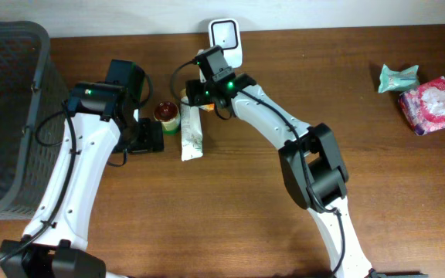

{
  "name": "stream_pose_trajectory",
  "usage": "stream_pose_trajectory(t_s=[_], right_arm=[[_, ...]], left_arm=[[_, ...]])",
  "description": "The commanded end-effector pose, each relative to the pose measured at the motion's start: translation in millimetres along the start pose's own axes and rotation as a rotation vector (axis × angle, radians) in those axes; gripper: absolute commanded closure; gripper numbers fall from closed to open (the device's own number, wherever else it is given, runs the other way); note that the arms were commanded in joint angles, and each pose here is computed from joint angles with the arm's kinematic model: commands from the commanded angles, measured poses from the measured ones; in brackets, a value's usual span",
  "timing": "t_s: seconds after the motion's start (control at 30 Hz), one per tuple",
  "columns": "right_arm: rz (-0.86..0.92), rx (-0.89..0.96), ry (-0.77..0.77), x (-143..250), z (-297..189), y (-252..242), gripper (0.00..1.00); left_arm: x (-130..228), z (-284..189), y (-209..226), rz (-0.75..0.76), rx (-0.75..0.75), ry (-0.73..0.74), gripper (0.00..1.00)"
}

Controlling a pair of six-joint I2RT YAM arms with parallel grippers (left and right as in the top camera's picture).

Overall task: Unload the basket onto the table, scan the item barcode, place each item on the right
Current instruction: 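Move the right gripper to the orange Kleenex tissue pack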

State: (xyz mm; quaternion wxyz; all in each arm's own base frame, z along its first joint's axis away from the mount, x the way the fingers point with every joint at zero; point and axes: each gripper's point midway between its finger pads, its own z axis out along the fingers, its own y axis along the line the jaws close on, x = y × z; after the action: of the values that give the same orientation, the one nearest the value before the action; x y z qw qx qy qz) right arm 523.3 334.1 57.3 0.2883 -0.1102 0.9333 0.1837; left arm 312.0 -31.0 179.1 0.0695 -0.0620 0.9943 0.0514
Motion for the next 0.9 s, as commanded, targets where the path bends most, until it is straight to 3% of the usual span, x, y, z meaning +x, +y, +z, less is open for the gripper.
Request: stream_pose_trajectory(t_s=[0.0,0.13,0.17,0.23,0.4,0.57,0.67,0.7,0.77,0.8,0.87], right_arm=[[-0.003,0.008,0.003,5,4,6,0.56],[-0.003,0.011,0.011,7,4,5,0.58],[-0.003,0.012,0.016,9,4,5,0.64],[-0.001,0.019,0.036,13,3,3,0.96],[0.019,0.026,0.027,-6,-35,-2,0.96],[0.136,-0.183,0.205,10,-75,-9,0.96],[0.170,-0.167,0.269,21,-79,-44,0.96],[0.151,-0.164,0.271,21,-80,-51,0.95],[0.151,-0.155,0.262,19,-80,-55,0.80],[0.163,-0.139,0.248,16,-78,-57,0.79],[0.303,-0.038,0.208,9,-74,-69,0.49]], left_arm=[[1,-3,3,-0.014,-0.004,-0.012,0.01],[1,-3,3,-0.014,-0.004,-0.012,0.01],[1,-3,3,-0.014,-0.004,-0.012,0.01],[1,-3,3,-0.014,-0.004,-0.012,0.01],[1,-3,3,-0.014,-0.004,-0.012,0.01],[1,-3,3,-0.014,-0.004,-0.011,0.01],[1,-3,3,-0.014,-0.004,-0.011,0.01],[1,-3,3,-0.014,-0.004,-0.011,0.01],[1,-3,3,-0.014,-0.004,-0.012,0.01],[1,-3,3,-0.014,-0.004,-0.012,0.01],[1,-3,3,-0.014,-0.004,-0.012,0.01]])
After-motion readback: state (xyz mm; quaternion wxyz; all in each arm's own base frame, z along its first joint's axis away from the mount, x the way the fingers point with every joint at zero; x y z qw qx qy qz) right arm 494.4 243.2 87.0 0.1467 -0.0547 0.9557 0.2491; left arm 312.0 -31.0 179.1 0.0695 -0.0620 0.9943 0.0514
